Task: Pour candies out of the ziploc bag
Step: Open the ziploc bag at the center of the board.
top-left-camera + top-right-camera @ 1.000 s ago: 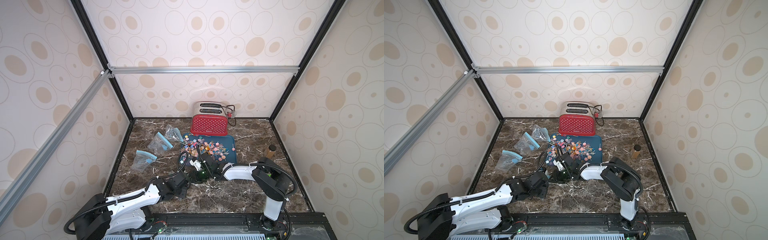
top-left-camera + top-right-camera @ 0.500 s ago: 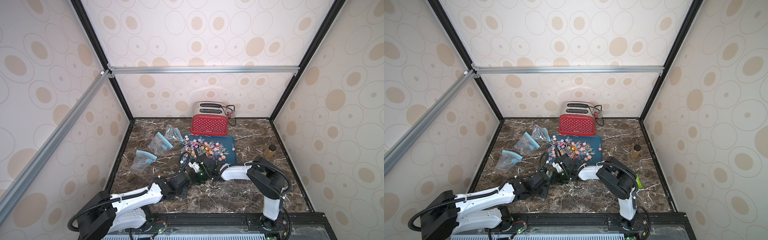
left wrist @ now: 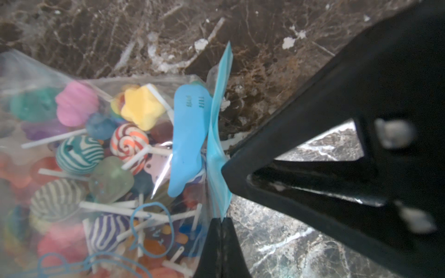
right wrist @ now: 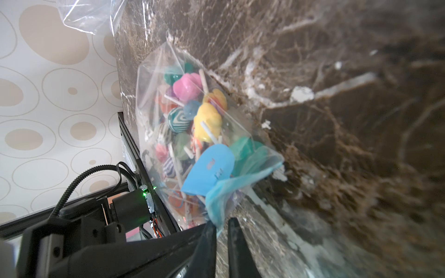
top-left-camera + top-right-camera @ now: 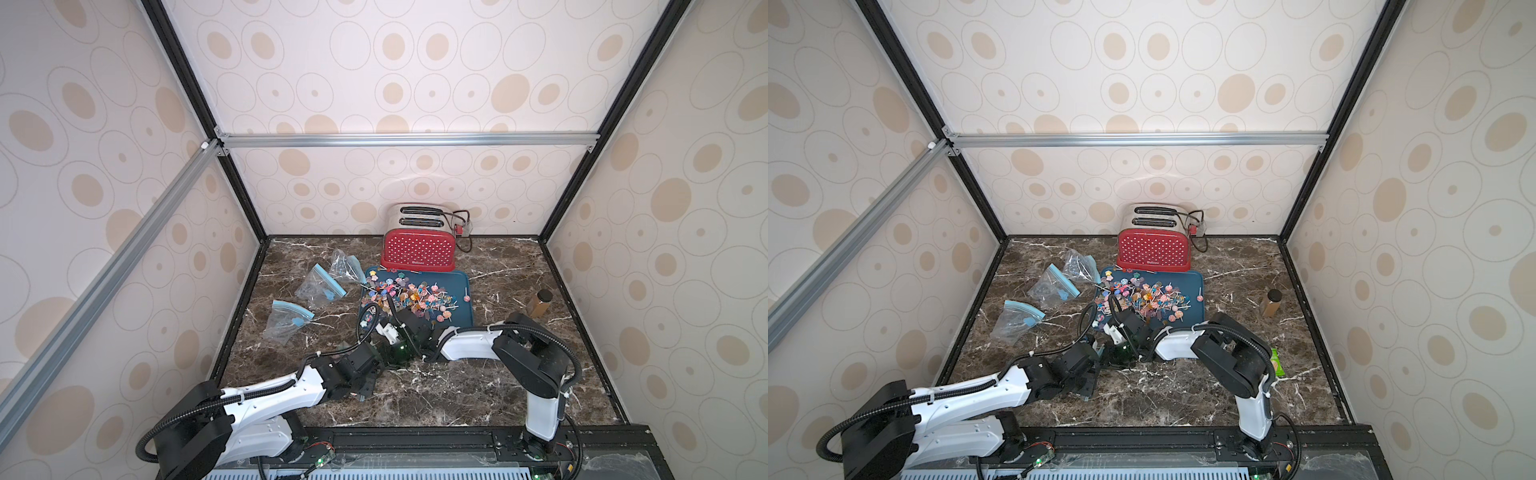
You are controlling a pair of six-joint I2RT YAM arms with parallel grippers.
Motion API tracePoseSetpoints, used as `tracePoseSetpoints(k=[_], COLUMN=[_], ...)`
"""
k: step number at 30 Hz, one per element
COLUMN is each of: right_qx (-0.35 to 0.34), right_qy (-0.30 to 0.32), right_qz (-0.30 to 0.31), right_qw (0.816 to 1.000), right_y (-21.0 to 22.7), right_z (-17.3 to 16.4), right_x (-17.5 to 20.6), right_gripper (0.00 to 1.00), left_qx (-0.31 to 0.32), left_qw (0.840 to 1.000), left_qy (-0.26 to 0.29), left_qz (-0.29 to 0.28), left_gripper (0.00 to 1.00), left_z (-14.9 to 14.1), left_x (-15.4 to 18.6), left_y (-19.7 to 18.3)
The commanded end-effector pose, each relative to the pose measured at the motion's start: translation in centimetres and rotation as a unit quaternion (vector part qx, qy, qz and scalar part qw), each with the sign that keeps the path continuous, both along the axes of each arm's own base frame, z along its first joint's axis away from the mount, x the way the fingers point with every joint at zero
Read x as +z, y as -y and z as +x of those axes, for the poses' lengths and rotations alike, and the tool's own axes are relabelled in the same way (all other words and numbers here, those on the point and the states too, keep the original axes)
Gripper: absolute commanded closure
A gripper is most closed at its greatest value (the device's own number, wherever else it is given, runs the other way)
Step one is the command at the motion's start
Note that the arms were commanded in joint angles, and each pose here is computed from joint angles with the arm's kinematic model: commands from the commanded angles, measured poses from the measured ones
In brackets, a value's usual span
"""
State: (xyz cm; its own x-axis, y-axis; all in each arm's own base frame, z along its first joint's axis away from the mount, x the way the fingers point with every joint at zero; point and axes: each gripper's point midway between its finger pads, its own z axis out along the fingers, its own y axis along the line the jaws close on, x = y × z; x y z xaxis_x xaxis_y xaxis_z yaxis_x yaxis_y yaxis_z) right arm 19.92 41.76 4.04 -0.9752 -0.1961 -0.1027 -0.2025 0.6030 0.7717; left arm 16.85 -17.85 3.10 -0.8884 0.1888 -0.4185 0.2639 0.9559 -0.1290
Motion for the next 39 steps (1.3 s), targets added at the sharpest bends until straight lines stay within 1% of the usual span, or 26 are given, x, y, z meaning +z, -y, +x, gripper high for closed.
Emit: tracePoseSetpoints(k=[1,20,24,28,31,39], right_qx=[0.002,0.011,0.012,0.011,0.013,0.014], right_qy=[-0.005,-0.008,-0.008,-0.009,-0.008,-0.008], right_qz=[-0.004,-0.009,-0.011,-0.011,-0.01,-0.006], right_qw=[1.0,1.0,1.0,1.0,1.0,1.0], right_y=[-0.6,-1.5,-1.5,-1.6,-1.6,-1.7], right_z=[-0.1,-0.3,-0.4,-0.3,-0.4,-0.4], right_x=[-0.6,-1.0,-1.3,-1.3,-1.2,-1.0], right_gripper=[0.87,0.87,0.9,0.95,0.97,0.96], left_qx=[-0.007,-0.006,-0.005,-0.003,-0.003,-0.001], left_qw=[1.0,1.0,1.0,1.0,1.0,1.0], left_qy=[0.015,0.016,0.017,0.018,0.018,0.019], left_qz=[0.0,0.0,0.0,0.004,0.01,0.015], left_gripper=[1.0,1.0,1.0,1.0,1.0,1.0], left_z=[0.7,0.6,0.7,0.7,0.7,0.8], left_x=[1.1,1.1,1.3,1.3,1.4,1.6], left_y=[0.6,0.5,0.5,0.3,0.1,-0.1])
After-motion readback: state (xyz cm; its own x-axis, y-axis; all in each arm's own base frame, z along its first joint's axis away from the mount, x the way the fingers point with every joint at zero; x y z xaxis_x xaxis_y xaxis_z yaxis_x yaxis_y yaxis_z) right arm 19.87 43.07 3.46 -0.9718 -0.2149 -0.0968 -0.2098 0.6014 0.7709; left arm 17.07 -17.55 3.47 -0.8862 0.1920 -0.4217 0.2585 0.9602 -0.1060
